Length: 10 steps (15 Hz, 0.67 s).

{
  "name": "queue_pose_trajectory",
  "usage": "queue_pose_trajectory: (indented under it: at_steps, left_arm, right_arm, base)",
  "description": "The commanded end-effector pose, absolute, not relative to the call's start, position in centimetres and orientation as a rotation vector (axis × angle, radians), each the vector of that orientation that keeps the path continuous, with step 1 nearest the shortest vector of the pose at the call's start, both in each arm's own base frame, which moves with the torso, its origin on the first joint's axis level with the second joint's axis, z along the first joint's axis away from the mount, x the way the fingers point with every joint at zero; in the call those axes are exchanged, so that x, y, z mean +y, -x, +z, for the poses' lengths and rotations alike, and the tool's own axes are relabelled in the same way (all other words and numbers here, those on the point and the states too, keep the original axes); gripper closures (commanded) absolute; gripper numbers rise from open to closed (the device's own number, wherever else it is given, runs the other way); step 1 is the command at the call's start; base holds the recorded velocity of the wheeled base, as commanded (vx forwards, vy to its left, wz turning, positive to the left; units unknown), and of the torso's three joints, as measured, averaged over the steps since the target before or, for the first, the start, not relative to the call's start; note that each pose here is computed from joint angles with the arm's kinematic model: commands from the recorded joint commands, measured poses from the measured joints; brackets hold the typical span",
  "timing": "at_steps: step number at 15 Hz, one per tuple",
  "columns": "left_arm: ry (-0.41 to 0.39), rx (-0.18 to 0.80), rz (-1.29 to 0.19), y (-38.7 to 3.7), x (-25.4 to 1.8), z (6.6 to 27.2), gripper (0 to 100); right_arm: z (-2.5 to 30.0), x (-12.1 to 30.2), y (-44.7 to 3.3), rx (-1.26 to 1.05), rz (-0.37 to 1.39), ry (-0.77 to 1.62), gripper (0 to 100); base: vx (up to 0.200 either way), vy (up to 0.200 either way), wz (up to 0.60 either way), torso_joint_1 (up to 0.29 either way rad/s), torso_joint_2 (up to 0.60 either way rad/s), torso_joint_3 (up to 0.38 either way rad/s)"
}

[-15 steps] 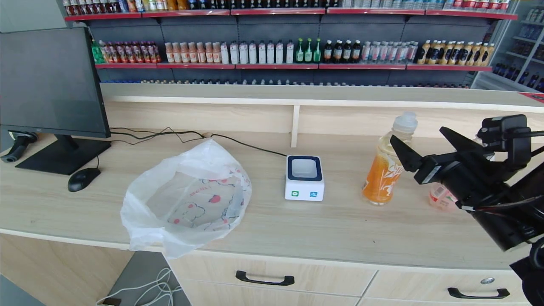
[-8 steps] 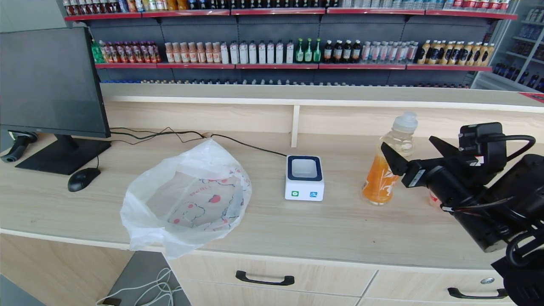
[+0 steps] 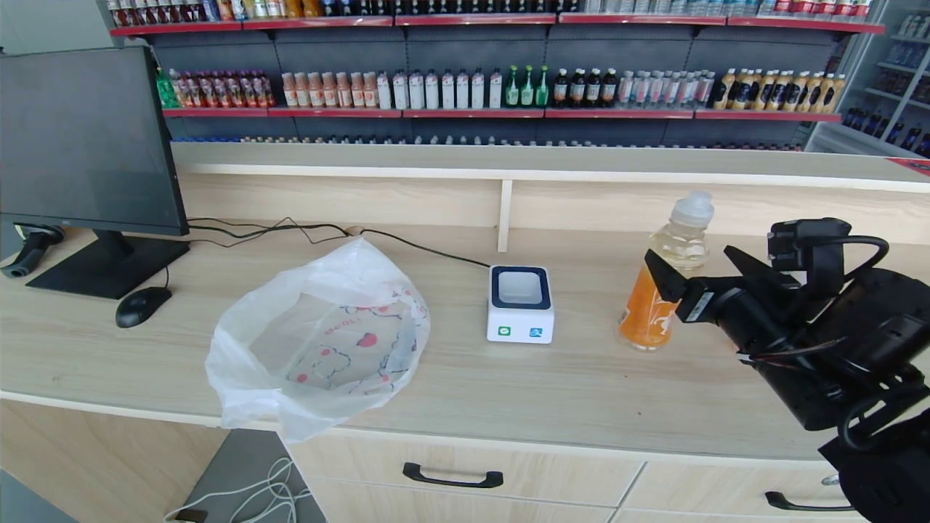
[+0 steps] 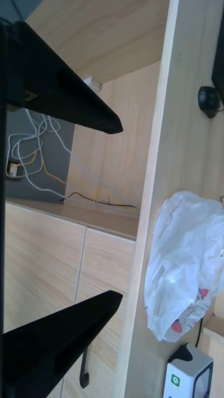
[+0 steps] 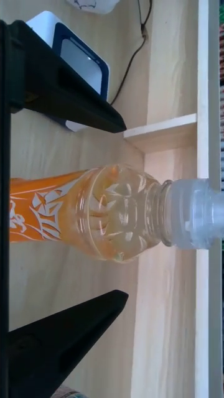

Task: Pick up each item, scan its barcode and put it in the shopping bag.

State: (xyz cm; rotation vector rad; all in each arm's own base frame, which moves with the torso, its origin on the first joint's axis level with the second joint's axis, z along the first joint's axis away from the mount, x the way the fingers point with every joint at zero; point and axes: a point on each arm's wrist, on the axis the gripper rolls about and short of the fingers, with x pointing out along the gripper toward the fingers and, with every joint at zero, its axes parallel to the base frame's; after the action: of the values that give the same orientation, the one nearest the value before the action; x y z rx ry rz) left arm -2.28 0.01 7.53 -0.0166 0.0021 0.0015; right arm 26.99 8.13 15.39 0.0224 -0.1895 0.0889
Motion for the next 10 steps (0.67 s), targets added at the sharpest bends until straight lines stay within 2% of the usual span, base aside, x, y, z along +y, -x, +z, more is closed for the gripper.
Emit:
queue_pose_trajectory:
  at_steps: [1,10]
  left_arm:
    - [0.017,0.0,0.003,2.3,0.0,7.5,0]
    - [0.017,0.0,0.003,2.3,0.0,7.5,0]
  right_arm:
    - [14.8,8.2,-27.4,-0.171,0.088,-0.024,0]
    - [13.8,8.1,-29.5,-0.158,0.067,-0.033,0]
  base:
    - [0.0,0.0,0.0,0.0,0.0,0.0]
    - [0.0,0.0,0.0,0.0,0.0,0.0]
